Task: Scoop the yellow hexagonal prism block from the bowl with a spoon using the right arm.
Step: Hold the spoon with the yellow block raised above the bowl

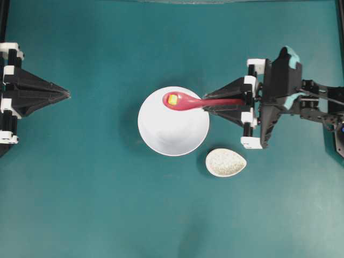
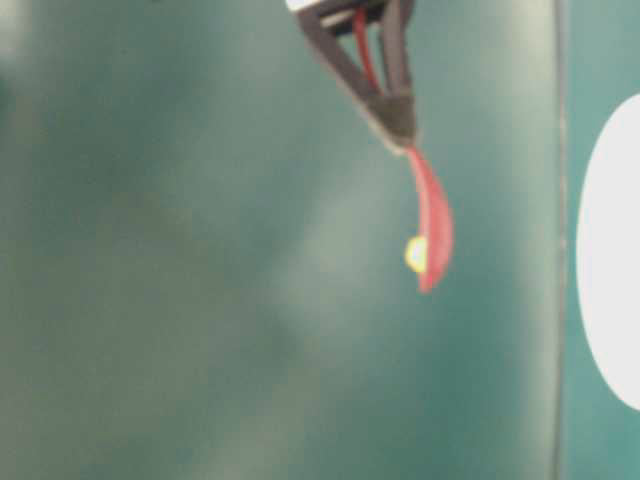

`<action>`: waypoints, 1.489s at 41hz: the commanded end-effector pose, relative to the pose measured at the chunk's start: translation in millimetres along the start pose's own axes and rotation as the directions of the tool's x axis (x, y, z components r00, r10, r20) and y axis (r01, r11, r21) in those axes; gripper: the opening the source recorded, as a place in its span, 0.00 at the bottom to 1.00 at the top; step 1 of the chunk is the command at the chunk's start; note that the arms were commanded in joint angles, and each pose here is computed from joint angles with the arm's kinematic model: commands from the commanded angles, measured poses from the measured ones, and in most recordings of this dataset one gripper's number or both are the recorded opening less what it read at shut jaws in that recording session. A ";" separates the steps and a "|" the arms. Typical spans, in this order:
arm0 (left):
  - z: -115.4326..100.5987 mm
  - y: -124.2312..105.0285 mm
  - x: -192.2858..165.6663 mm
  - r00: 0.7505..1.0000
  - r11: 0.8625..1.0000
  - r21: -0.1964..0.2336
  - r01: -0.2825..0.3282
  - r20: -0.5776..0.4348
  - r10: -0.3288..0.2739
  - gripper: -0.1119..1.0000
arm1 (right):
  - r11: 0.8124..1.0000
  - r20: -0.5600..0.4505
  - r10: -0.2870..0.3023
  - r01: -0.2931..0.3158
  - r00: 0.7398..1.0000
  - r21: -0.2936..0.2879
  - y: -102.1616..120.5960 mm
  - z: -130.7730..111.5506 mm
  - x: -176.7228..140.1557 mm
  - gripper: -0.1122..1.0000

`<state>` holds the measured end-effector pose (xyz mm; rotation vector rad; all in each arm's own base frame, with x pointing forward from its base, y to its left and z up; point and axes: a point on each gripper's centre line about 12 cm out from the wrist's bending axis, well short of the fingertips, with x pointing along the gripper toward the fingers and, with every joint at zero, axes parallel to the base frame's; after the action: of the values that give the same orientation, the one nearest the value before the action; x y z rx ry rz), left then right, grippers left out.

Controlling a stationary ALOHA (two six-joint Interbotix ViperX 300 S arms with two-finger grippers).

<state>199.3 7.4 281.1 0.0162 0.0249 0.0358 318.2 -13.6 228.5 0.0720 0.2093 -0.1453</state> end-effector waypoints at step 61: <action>8.4 0.4 2.5 1.000 1.000 -0.002 -0.001 0.018 0.002 0.12 | 0.998 0.077 0.034 -0.031 0.996 -0.049 5.8 21.1 -8.3 0.33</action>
<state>199.3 7.4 281.1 0.0116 0.0248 0.0362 313.3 -9.5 236.5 0.0289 0.1828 -0.1151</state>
